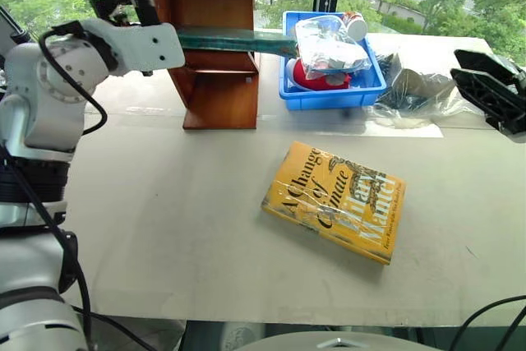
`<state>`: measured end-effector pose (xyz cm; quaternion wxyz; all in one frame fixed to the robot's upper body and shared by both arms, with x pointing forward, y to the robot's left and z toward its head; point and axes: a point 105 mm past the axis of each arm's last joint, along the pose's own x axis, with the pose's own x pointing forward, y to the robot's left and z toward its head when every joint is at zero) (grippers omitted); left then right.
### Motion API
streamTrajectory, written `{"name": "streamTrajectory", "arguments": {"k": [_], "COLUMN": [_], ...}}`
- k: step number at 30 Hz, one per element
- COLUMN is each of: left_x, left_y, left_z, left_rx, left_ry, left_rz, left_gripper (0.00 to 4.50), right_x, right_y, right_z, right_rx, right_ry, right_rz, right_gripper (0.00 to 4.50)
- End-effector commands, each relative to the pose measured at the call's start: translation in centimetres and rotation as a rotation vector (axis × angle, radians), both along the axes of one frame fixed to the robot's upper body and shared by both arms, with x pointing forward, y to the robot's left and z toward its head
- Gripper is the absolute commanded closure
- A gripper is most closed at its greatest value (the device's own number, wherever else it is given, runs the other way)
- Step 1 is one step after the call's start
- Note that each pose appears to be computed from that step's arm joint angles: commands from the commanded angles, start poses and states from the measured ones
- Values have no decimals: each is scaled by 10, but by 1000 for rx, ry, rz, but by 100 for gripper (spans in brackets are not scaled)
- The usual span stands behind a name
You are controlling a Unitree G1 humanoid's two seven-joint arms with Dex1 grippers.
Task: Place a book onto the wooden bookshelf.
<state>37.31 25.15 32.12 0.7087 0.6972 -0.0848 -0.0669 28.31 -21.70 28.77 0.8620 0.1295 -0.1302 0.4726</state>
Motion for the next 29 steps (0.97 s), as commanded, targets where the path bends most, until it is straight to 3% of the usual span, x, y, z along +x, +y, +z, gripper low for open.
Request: {"name": "streamTrajectory", "arguments": {"k": [1, 5, 9, 11, 14, 17, 22, 29], "left_x": [-14, -28, -46, -50, -78, -102, -117, -122], "left_y": [6, -8, -26, -33, -66, -80, -81, -74], "left_z": [11, 2, -32, -66, -143, -189, -219, -235], "left_rx": [-62, -119, -370, -531, -848, -996, -1102, -1066], "left_ry": [-87, -131, -64, 100, 528, 721, 797, 803], "left_rz": [4, -93, -266, -298, -400, -371, -295, -260], "left_gripper": [6, 6, 6, 6, 6, 6, 6, 6], "right_x": [-8, -11, -20, -26, -33, -44, -58, -63], "right_y": [-15, -27, -40, -44, -50, -55, -66, -77], "right_z": [8, -5, -31, -48, -84, -124, -174, -206], "right_rx": [-20, -50, -153, -222, -325, -422, -502, -526], "right_ry": [-49, -27, -11, 23, 61, 92, 150, 197], "right_rz": [-51, -122, -206, -235, -292, -324, -365, -393], "right_gripper": [0, 0, 0, 0, 0, 0, 0, 0]}}
